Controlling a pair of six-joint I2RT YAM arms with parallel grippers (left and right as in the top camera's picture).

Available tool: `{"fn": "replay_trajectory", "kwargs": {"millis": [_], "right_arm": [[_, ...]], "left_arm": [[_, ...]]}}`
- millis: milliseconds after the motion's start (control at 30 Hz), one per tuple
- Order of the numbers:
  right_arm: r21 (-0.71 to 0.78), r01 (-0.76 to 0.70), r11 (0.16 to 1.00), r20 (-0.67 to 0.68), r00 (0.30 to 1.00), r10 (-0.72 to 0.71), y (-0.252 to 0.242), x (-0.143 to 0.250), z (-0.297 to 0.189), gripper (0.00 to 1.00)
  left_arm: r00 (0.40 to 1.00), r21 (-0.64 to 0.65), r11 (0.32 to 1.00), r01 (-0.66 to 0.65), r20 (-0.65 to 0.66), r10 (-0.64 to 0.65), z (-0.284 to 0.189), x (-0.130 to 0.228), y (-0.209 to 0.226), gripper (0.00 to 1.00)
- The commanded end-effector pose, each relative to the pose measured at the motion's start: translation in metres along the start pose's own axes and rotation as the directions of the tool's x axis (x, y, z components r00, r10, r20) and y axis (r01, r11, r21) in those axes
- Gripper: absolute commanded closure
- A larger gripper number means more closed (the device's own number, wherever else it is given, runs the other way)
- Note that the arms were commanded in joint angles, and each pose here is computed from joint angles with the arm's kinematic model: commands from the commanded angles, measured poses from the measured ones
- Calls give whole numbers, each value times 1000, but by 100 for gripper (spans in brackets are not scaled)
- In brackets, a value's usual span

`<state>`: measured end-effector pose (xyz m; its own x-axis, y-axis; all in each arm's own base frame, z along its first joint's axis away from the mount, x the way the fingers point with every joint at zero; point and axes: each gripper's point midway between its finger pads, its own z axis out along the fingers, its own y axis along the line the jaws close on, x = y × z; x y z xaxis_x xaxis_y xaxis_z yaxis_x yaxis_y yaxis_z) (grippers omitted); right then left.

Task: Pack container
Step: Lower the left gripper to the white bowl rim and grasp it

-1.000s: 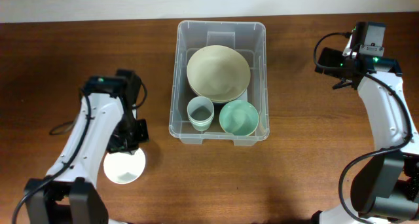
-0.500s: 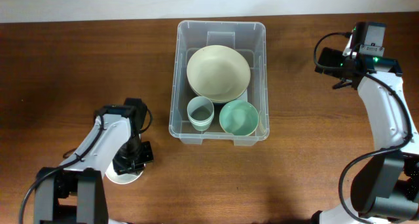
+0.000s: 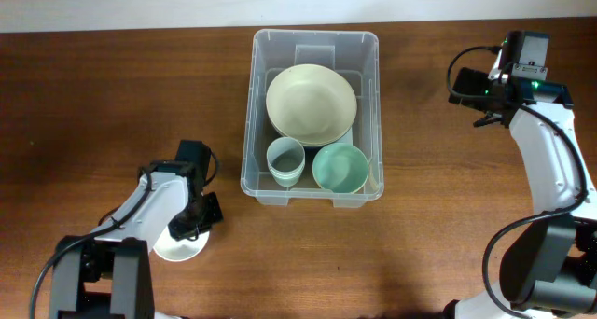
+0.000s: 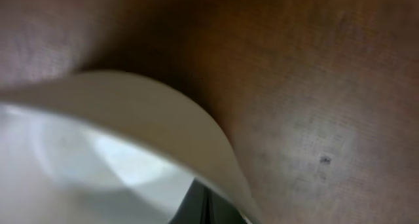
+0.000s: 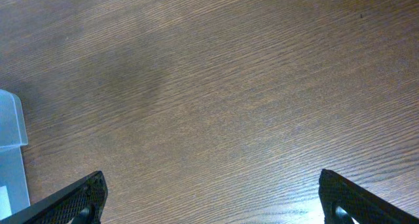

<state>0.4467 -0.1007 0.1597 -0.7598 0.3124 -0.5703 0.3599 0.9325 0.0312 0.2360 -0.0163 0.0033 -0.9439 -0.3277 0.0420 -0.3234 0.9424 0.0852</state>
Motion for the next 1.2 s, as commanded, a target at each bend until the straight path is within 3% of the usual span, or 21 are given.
{"fn": "replay_trajectory", "kwargs": {"millis": [0,300,600,767,933,1167], "right_arm": [[5,-14,1000,39,999,14,-2,-10,-12,1],[5,-14,1000,39,999,14,-2,-10,-12,1],[5,-14,1000,39,999,14,-2,-10,-12,1],[5,-14,1000,39,999,14,-2,-10,-12,1],[5,-14,1000,39,999,13,-2,-10,-12,1],[5,-14,1000,39,999,14,-2,-10,-12,1]], "left_arm": [[997,10,1000,19,68,-20,-2,-13,-2,99],[927,63,997,46,369,-66,-19,-85,-16,99],[736,-25,981,191,666,-126,-59,-149,9,100],[651,-57,992,112,759,-30,-83,-175,2,100],[595,-93,989,117,804,5,-102,-184,7,100],[556,-208,956,206,829,61,-151,-160,45,100]]}}
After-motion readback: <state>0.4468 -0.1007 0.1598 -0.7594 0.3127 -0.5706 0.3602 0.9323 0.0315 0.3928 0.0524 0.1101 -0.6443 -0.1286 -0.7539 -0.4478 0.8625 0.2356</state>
